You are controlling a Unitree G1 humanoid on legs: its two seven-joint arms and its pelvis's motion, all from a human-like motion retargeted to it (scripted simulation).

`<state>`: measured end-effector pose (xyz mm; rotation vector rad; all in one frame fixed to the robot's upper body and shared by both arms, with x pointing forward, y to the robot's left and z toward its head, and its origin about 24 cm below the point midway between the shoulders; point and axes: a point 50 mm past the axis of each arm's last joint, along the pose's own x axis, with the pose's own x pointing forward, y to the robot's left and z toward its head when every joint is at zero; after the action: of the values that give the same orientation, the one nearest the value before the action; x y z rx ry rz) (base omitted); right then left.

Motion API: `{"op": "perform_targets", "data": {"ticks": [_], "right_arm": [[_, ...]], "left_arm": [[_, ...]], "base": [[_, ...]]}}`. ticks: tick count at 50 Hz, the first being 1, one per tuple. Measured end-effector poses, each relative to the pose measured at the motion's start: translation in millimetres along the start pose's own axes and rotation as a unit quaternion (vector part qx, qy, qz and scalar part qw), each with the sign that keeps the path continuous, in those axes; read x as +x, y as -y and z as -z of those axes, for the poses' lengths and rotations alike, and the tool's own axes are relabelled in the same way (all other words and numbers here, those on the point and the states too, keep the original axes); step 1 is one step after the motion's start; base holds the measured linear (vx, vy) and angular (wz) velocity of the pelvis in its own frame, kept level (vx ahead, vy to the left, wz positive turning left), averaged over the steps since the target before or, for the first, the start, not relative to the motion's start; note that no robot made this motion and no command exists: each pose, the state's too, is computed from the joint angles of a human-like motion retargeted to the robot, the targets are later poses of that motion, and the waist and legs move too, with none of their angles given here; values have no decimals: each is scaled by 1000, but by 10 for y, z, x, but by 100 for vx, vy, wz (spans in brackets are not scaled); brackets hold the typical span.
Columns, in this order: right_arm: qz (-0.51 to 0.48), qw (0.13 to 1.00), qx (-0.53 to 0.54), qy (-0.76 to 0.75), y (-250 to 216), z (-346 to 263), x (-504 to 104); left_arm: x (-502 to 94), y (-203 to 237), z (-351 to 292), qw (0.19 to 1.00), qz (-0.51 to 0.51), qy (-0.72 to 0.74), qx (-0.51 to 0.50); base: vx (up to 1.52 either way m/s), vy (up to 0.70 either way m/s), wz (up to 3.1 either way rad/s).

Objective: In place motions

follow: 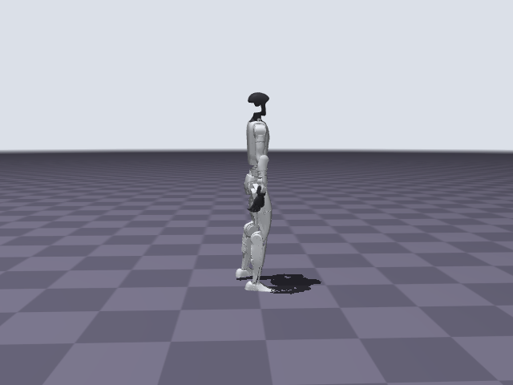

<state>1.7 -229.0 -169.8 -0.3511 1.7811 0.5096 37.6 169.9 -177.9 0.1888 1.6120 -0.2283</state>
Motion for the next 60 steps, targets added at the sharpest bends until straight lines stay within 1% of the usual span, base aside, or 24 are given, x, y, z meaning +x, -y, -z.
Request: {"op": "perform_targets", "data": {"ticks": [7,11,17,20,22,25,28,33,35,37,41,44,47,50,56,60], "right_arm": [[35,999,-27,-11,194,-38,-77],[56,998,-36,8,244,-219,-116],[25,997,-40,62,177,-388,-116],[33,996,-56,66,204,-380,-123],[57,993,-83,53,294,-388,-161],[95,989,-106,38,398,-468,-221],[116,985,-109,59,456,-587,-274],[109,987,-98,68,422,-524,-240],[115,987,-88,64,412,-462,-218],[122,987,-89,63,411,-438,-210],[134,982,-115,66,445,-504,-240],[154,975,-137,87,529,-693,-333],[194,958,-147,148,701,-1087,-575],[241,932,-152,224,898,-1522,-946],[331,851,-167,372,1230,-2204,-1921],[391,785,-191,441,1273,-2579,-2629]], "left_arm": [[-27,12,-283,999,7,47,4],[-47,-26,-381,998,5,65,3],[-58,-150,-327,998,-12,52,30],[-45,-117,-257,999,-24,39,5],[-35,-97,-240,998,-33,48,-41],[-33,-77,-269,995,-8,64,-79],[-67,-259,-294,995,2,81,-55],[-166,-696,-201,997,-65,35,34],[-211,-823,-164,995,-95,8,33],[-251,-911,-181,993,-118,3,7],[-323,-1059,-316,989,-130,46,-49],[-454,-1265,-534,987,-121,98,-47],[-740,-1570,-944,972,-171,162,-17],[-1116,-1820,-1386,948,-222,227,-1],[-1954,-2046,-2159,888,-283,361,23],[-2457,-2071,-2500,841,-315,440,16]], "base": [[-15,4,-4],[-22,-2,31],[-10,-2,39],[0,10,-16],[0,19,-69],[-9,19,-67],[-15,7,-39],[1,1,1],[5,-6,9],[6,-9,10],[7,-16,11],[3,-28,-1],[-29,-28,16],[-40,-26,62],[-33,-19,-39],[-16,-2,-66]]}}
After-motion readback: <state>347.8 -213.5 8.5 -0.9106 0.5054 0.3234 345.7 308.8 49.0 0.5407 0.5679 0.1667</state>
